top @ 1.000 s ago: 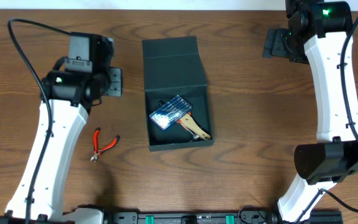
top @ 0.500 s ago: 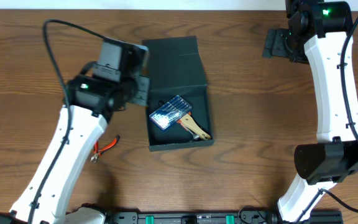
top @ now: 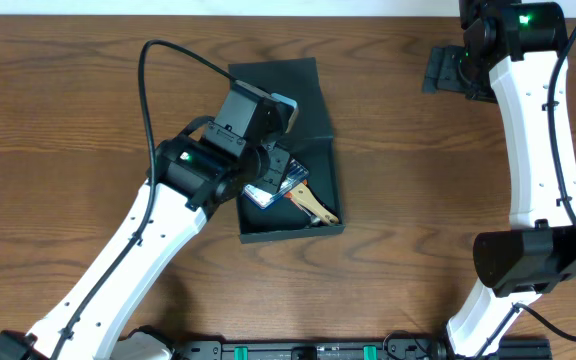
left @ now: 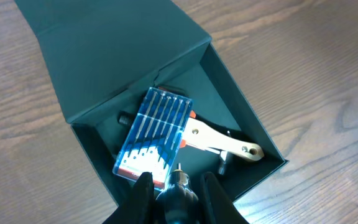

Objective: Pack container
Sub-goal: 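Carry the yellow screwdriver right into the box and open the left gripper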

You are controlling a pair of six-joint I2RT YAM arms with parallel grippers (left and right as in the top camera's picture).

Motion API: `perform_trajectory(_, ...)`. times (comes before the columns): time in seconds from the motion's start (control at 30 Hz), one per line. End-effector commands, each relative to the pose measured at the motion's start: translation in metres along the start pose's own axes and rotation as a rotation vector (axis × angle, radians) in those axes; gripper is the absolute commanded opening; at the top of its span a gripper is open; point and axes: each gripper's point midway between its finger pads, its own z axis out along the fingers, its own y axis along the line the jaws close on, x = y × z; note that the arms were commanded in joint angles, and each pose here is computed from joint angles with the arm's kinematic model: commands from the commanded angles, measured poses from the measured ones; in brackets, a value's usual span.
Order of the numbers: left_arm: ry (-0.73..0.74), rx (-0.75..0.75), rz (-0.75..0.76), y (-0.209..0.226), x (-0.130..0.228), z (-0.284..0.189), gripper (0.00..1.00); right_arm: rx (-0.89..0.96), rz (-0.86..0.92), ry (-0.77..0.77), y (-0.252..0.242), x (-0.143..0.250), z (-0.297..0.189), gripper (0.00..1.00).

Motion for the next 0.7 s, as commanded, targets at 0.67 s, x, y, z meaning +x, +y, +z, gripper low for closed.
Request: perform_trajectory(0.67, 0.374, -0.045, -0.029, 0.012, 0.063, 0.077, 0.15, 0.010, 0.024, -0.018, -0.005, -0.004, -0.004, 0.99)
